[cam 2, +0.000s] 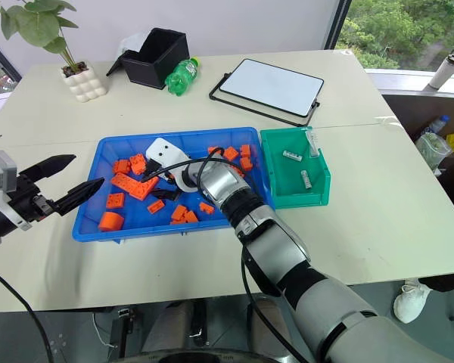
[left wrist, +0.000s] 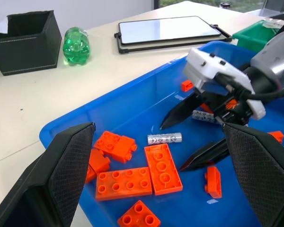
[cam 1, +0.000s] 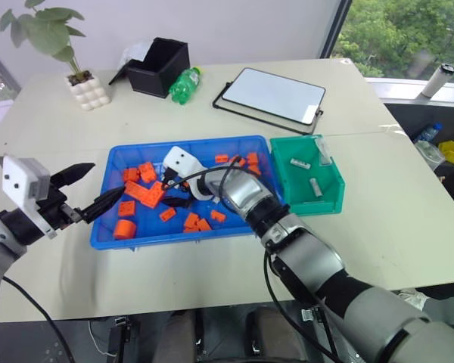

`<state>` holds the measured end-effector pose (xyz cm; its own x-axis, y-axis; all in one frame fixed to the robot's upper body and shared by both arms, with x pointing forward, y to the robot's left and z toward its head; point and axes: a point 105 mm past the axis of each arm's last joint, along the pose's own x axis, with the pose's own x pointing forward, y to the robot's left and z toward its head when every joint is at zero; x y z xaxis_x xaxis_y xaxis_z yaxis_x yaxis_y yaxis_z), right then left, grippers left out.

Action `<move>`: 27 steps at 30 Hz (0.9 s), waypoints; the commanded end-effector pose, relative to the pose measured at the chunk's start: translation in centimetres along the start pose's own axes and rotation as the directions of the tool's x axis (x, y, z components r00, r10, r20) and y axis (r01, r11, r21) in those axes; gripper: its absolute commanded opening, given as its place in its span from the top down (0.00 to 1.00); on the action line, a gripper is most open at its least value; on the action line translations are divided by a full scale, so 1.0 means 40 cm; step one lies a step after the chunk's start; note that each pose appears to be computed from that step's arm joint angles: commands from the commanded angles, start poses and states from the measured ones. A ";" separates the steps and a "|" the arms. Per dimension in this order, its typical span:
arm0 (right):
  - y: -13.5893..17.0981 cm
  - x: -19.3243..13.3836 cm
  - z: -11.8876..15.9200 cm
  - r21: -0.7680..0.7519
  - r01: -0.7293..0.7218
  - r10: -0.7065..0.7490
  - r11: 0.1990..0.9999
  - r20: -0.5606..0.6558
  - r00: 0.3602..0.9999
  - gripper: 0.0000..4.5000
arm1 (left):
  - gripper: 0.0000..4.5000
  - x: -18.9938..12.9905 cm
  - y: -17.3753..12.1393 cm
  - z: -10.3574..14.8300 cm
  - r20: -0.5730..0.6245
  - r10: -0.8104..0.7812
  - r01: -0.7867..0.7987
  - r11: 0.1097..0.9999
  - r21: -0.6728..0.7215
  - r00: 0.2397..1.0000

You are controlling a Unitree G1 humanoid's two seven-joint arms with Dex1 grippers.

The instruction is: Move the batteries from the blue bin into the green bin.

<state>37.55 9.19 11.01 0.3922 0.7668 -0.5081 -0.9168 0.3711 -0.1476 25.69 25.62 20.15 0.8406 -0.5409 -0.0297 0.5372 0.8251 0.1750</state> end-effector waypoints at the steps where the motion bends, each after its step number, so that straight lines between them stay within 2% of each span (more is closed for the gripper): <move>1: -0.005 0.010 -0.034 0.010 0.013 -0.012 1.000 -0.043 0.999 0.12 | 0.00 -0.007 0.000 0.028 0.025 0.008 -0.009 0.999 0.041 1.000; 2: -0.008 0.010 -0.039 0.012 0.016 -0.016 1.000 -0.048 0.999 0.19 | 0.00 -0.009 0.000 0.029 0.025 0.012 -0.013 0.999 0.042 1.000; 8: -0.017 0.006 -0.056 0.021 0.014 -0.012 1.000 -0.066 0.998 0.90 | 0.00 -0.016 0.000 0.033 0.027 0.024 -0.025 0.999 0.048 0.999; 9: -0.016 0.005 -0.057 0.020 0.012 -0.011 1.000 -0.068 0.998 0.99 | 0.00 -0.016 0.000 0.034 0.027 0.024 -0.026 0.998 0.049 0.999; 18: -0.028 -0.006 -0.021 0.028 0.031 -0.030 0.999 -0.026 0.999 0.98 | 0.00 -0.005 -0.010 0.033 0.022 -0.016 0.015 0.999 0.046 1.000; 21: -0.077 -0.056 0.052 0.020 0.079 -0.080 0.997 0.056 0.995 0.98 | 0.00 -0.004 -0.019 0.025 -0.001 -0.062 0.062 0.997 0.036 0.998; 24: -0.124 -0.142 0.140 0.029 0.112 -0.115 0.993 0.139 0.984 0.98 | 0.00 -0.001 -0.013 0.020 -0.021 -0.092 0.093 0.995 0.043 0.996; 27: -0.154 -0.224 0.183 0.050 0.139 -0.146 0.989 0.181 0.973 0.98 | 0.00 0.008 -0.006 0.022 -0.016 -0.110 0.110 0.993 0.044 0.994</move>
<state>41.01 3.35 18.63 0.5346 0.7409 -0.4065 -0.8393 0.5216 -0.1531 25.60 25.44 20.08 0.7929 -0.6049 -0.0739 0.6076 0.7754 0.1721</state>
